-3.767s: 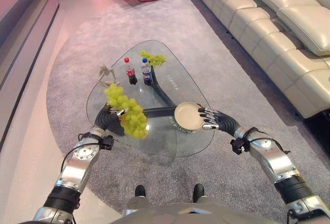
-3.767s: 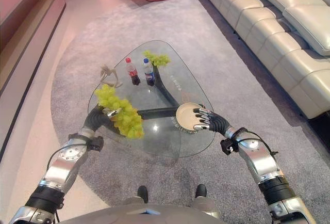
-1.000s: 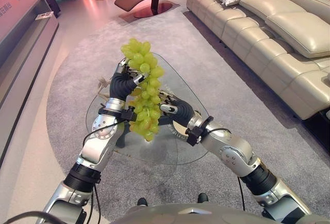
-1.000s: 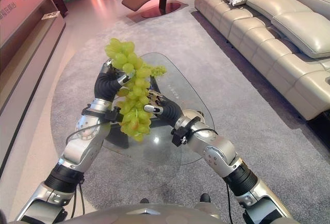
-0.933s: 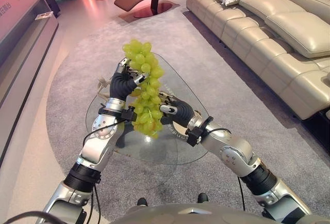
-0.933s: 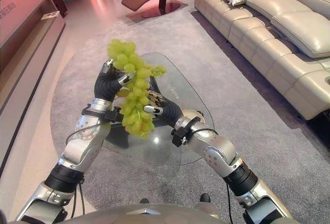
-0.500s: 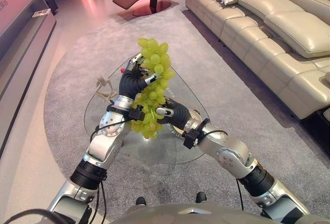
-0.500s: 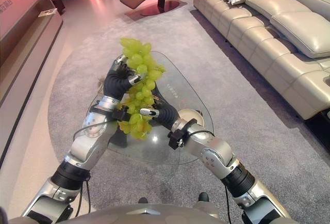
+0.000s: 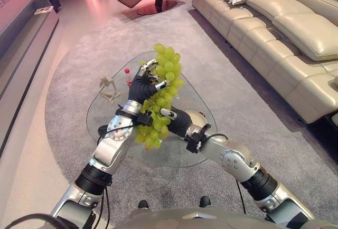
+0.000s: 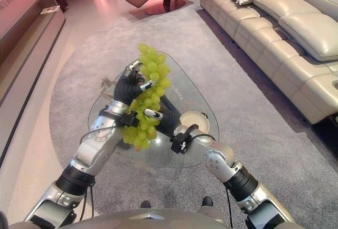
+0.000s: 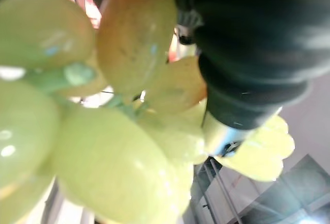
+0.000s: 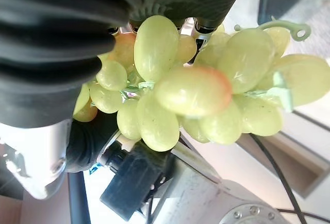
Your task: Pick up fruits into the plate
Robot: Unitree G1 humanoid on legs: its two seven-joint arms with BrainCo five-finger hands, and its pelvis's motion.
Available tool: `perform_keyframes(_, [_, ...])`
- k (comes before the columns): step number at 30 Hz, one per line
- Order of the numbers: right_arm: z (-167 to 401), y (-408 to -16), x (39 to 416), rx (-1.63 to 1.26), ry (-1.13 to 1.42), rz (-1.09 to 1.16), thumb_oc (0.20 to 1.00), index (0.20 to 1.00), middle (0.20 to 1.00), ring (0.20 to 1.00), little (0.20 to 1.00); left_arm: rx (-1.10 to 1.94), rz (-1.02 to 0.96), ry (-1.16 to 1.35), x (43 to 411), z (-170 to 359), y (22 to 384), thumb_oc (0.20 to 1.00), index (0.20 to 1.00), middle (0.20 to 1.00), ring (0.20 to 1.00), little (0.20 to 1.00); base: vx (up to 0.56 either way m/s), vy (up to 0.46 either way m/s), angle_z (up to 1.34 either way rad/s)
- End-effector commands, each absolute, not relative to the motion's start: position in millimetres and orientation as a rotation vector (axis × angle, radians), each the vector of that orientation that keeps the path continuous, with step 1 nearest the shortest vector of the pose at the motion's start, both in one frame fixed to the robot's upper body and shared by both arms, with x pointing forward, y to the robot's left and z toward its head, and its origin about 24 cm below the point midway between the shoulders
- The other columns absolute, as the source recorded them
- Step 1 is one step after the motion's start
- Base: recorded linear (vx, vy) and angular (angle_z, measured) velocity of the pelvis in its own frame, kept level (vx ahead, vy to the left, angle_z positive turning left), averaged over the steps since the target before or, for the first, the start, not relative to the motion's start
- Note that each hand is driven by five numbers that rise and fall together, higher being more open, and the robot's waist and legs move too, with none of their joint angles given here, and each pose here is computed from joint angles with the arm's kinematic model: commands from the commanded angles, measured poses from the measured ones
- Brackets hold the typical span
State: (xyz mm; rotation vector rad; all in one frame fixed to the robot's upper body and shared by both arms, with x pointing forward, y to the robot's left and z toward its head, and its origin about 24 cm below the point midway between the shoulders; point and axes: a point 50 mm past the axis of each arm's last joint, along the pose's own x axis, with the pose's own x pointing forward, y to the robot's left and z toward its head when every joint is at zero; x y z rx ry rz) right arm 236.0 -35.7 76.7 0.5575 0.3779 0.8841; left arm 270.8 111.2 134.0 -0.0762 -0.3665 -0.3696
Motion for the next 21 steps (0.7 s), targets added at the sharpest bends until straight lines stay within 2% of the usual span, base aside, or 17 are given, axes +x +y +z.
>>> perform_keyframes(1, [135,25,203,0.752,0.247,1.318,1.0,1.0,1.0,1.0,1.0,-0.065,-0.521,-0.442,277,152,79,0.2,0.2,0.2,0.2,0.2,0.0,0.0,0.0])
perform_keyframes(2, [135,27,203,0.758,0.238,1.316,0.686,0.686,0.686,0.686,0.686,-0.069,-0.532,-0.426,277,149,77,0.2,0.2,0.2,0.2,0.2,0.0,0.0,0.0])
perform_keyframes(3, [136,27,203,0.762,0.238,1.315,0.2,0.2,0.2,0.2,0.2,-0.071,-0.537,-0.417,277,147,77,0.2,0.2,0.2,0.2,0.2,0.0,0.0,0.0])
perform_keyframes(21, [140,28,204,0.846,0.203,1.302,0.2,0.2,0.2,0.2,0.2,-0.079,-0.576,-0.193,276,105,64,0.2,0.2,0.2,0.2,0.2,0.0,0.001,-0.02])
